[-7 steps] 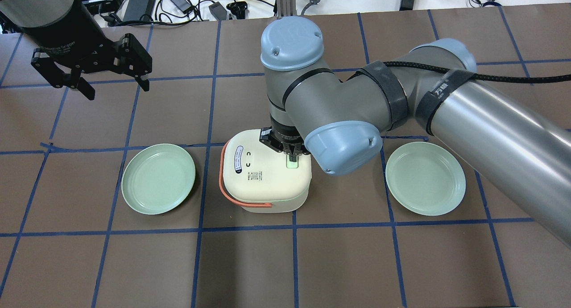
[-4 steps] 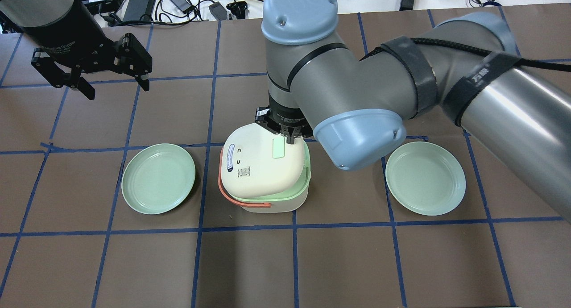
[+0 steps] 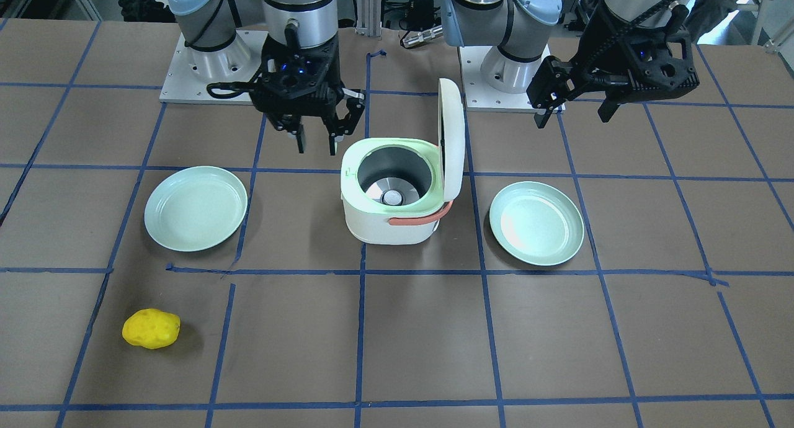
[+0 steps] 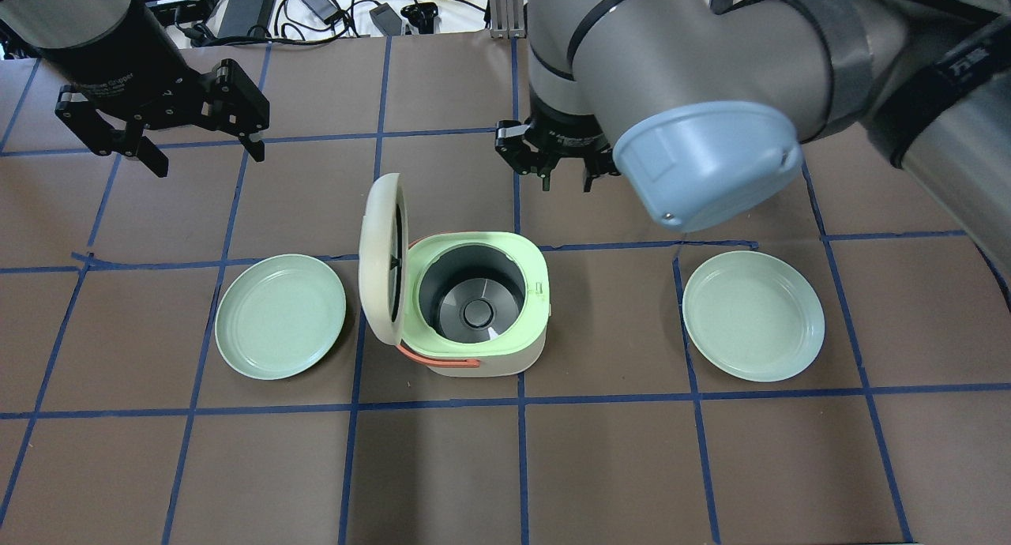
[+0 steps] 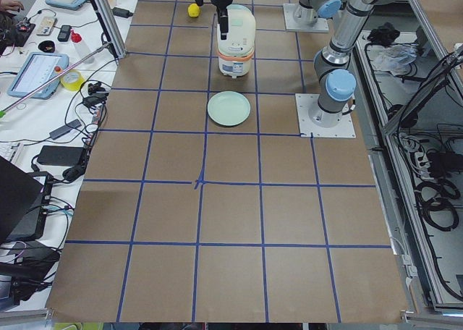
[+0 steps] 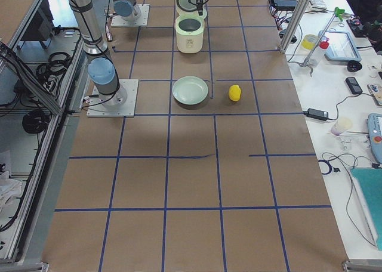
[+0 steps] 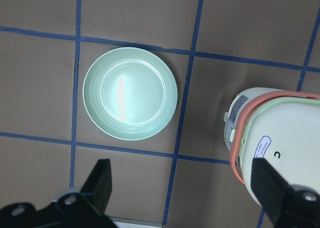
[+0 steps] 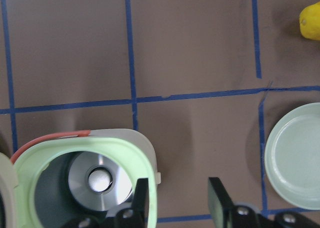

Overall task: Press rice cooker button
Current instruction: 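Lift the right gripper away as the cooker lid pops open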

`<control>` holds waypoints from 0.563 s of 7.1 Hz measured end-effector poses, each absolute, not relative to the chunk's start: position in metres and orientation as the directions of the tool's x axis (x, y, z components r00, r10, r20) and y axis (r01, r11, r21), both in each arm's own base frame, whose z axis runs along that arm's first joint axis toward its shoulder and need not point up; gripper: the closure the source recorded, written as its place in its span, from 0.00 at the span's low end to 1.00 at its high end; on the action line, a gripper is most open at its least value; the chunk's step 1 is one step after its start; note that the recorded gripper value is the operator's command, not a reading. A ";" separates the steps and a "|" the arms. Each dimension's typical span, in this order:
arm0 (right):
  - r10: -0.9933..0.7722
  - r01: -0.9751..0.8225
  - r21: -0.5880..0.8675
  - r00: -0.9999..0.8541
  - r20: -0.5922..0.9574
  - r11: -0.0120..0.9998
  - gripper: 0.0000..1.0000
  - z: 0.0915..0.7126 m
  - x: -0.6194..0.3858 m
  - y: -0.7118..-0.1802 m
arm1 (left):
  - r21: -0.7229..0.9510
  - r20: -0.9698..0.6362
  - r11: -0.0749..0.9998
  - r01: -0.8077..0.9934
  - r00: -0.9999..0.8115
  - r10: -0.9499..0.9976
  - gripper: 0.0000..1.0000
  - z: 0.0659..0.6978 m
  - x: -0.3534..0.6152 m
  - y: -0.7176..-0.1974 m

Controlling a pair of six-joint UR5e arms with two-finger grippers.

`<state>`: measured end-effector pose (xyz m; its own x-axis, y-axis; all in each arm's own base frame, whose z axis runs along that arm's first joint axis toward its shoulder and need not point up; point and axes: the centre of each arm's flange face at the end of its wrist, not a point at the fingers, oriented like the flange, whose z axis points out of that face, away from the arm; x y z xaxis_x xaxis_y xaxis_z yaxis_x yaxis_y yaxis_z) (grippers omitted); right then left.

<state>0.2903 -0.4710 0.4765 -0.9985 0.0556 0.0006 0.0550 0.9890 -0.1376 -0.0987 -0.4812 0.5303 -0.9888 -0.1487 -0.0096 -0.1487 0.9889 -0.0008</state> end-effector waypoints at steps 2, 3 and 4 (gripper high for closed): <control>0.038 0.034 -0.139 -0.999 0.024 0.990 0.00 0.481 0.225 -0.503 | -0.001 -0.010 0.989 -0.149 -0.989 -0.149 0.00 0.530 -0.099 -0.481; 0.022 0.017 -0.144 -0.999 0.033 0.989 0.00 0.485 0.201 -0.512 | -0.001 -0.010 0.989 -0.149 -0.989 -0.149 0.00 0.530 -0.099 -0.481; 0.010 0.004 -0.153 -0.999 0.039 0.988 0.00 0.492 0.177 -0.517 | -0.001 -0.010 0.989 -0.149 -0.989 -0.149 0.00 0.531 -0.099 -0.481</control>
